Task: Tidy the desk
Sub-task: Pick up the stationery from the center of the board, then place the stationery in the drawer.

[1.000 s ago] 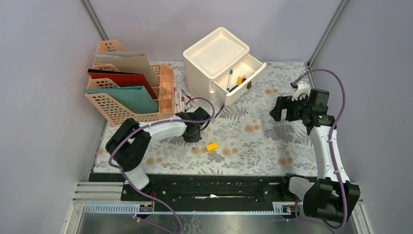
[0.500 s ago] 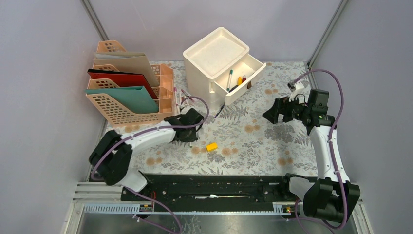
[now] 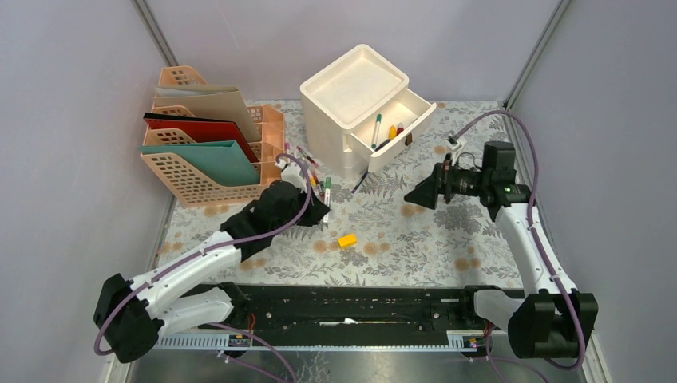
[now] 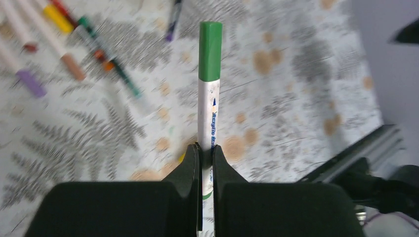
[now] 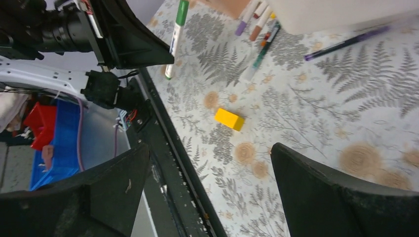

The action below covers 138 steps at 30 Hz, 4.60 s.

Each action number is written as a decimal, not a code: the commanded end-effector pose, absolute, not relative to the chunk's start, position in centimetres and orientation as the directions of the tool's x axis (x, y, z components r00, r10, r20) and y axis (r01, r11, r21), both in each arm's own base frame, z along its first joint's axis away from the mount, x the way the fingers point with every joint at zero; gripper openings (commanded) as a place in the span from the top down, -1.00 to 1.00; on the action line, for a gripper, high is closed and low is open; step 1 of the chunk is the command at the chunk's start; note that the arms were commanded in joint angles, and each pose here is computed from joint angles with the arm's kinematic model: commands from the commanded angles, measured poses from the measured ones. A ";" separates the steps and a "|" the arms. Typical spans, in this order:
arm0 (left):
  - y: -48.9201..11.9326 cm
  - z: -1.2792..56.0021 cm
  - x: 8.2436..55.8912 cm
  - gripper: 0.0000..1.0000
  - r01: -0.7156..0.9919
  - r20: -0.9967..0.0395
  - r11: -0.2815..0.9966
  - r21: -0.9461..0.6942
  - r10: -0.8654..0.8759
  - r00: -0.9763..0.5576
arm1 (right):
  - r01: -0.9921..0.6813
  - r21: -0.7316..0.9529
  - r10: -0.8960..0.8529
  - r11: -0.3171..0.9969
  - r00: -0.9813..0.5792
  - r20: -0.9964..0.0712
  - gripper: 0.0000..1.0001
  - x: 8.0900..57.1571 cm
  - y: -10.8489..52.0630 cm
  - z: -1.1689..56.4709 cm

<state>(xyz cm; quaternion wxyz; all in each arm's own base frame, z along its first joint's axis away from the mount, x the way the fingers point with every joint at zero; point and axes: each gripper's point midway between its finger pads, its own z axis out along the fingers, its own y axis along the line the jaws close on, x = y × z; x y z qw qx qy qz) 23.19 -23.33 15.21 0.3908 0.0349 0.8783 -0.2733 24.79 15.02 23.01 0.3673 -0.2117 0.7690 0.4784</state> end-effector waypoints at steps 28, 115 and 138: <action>-37.2 33.3 24.4 1.00 0.652 -0.745 0.364 -0.665 -0.385 -0.546 | -0.690 0.700 0.196 0.184 -0.672 -0.714 -0.70 27.6 24.2 33.6; -19.9 21.4 28.8 -0.94 0.073 -0.775 0.856 -0.512 -0.424 -0.468 | -0.796 0.408 0.052 0.448 -0.432 -0.900 -0.99 37.5 19.2 37.2; -18.9 14.4 36.4 0.30 -0.128 -0.697 0.937 -0.325 -0.329 -0.637 | -0.608 0.341 -0.025 0.717 -0.511 -0.859 -0.99 31.5 9.2 26.8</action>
